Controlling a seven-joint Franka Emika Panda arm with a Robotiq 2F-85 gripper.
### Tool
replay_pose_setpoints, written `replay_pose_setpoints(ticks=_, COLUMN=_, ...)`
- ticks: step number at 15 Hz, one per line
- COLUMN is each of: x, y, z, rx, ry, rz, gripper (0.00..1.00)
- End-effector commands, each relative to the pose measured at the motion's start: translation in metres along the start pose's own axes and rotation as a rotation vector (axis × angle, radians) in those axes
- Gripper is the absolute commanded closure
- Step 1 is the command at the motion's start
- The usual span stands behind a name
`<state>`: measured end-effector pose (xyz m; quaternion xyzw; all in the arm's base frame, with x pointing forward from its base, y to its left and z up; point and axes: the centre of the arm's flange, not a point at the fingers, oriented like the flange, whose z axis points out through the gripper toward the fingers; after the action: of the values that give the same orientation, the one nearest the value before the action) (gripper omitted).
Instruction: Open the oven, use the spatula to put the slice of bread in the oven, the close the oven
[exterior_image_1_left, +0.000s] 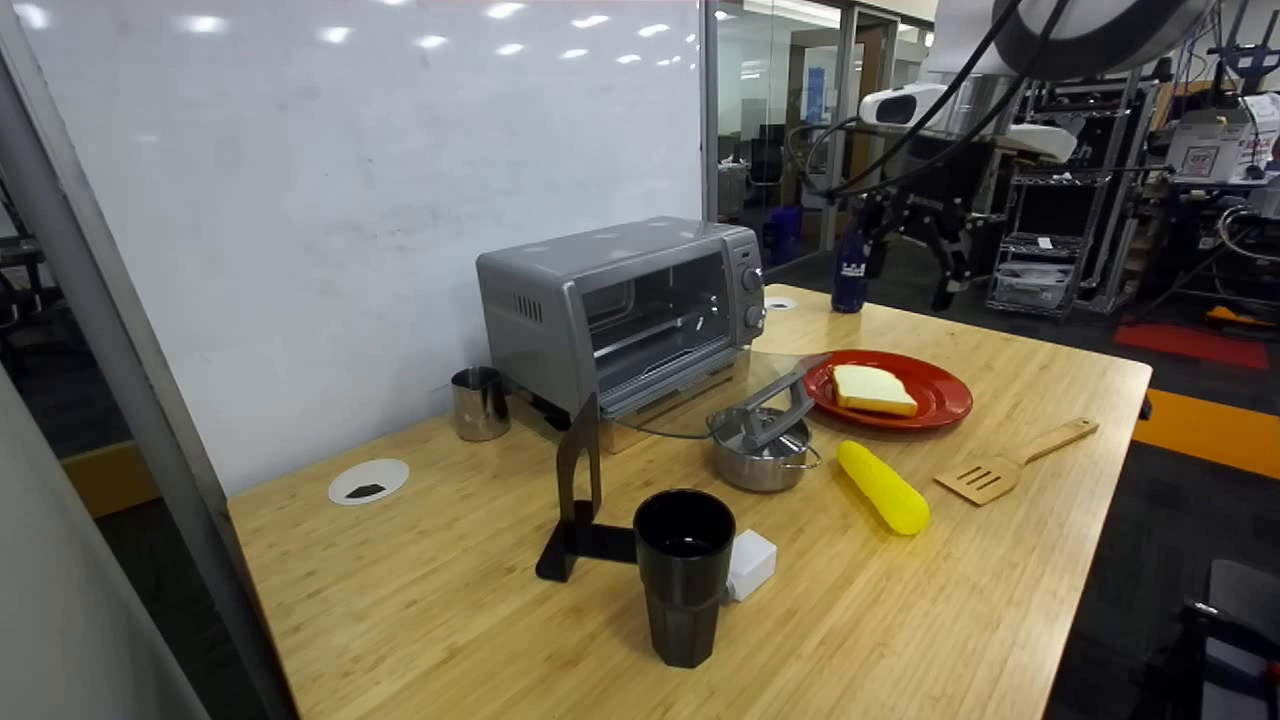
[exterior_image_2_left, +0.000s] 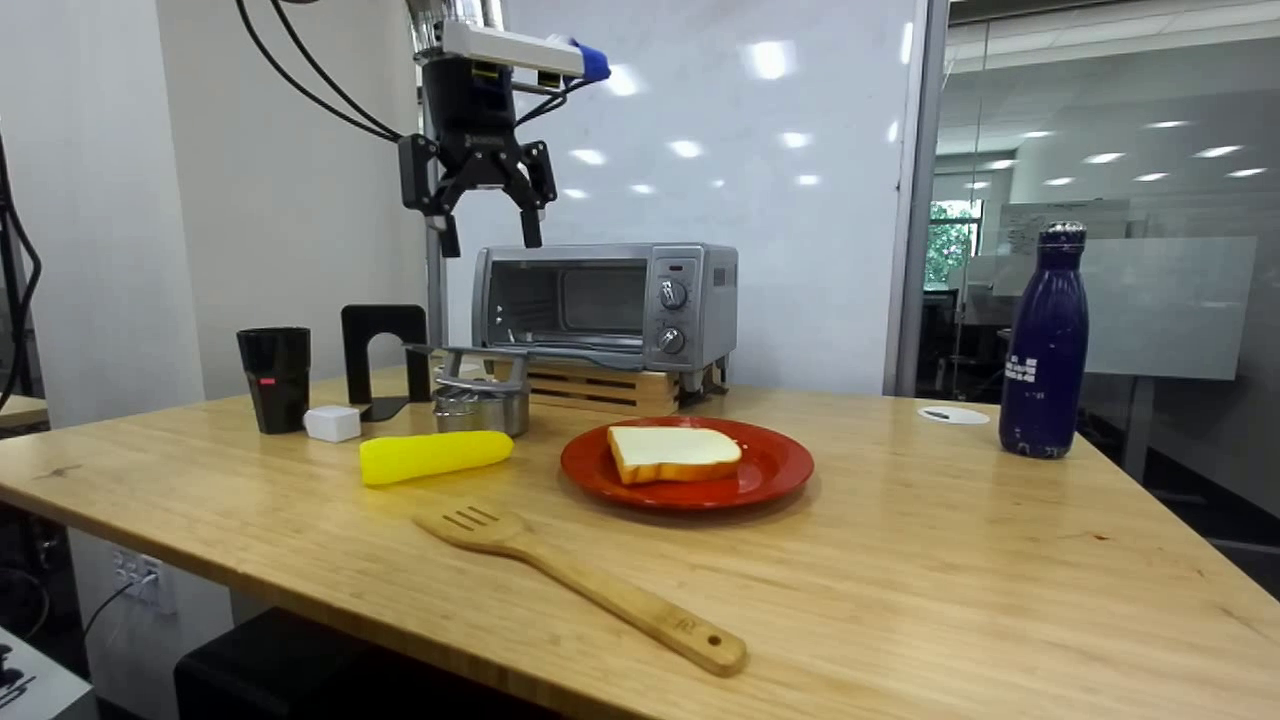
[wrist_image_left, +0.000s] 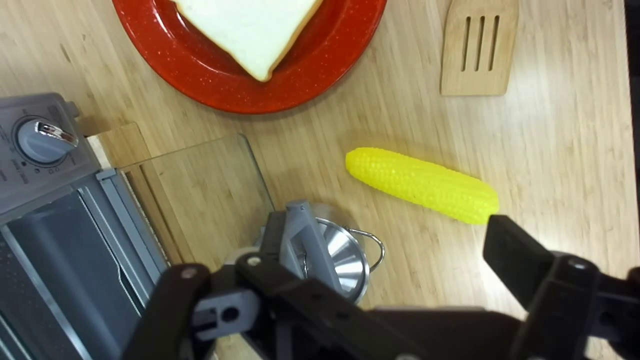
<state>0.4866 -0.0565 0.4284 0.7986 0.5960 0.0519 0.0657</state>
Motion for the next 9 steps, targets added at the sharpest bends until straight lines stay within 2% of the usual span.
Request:
replay_pose_setpoints(ticks=1, x=-0.025, y=-0.029, z=-0.011, rx=-0.019, ry=0.020, rz=0.012, gripper=0.00)
replay_pose_setpoints(ticks=6, x=-0.071, y=-0.079, z=-0.006, rx=0.000, ry=0.038, rz=0.088, gripper=0.00)
replay_pose_setpoints(ticks=9, x=-0.110, y=-0.103, z=0.006, rx=0.004, ry=0.042, rz=0.119, gripper=0.00)
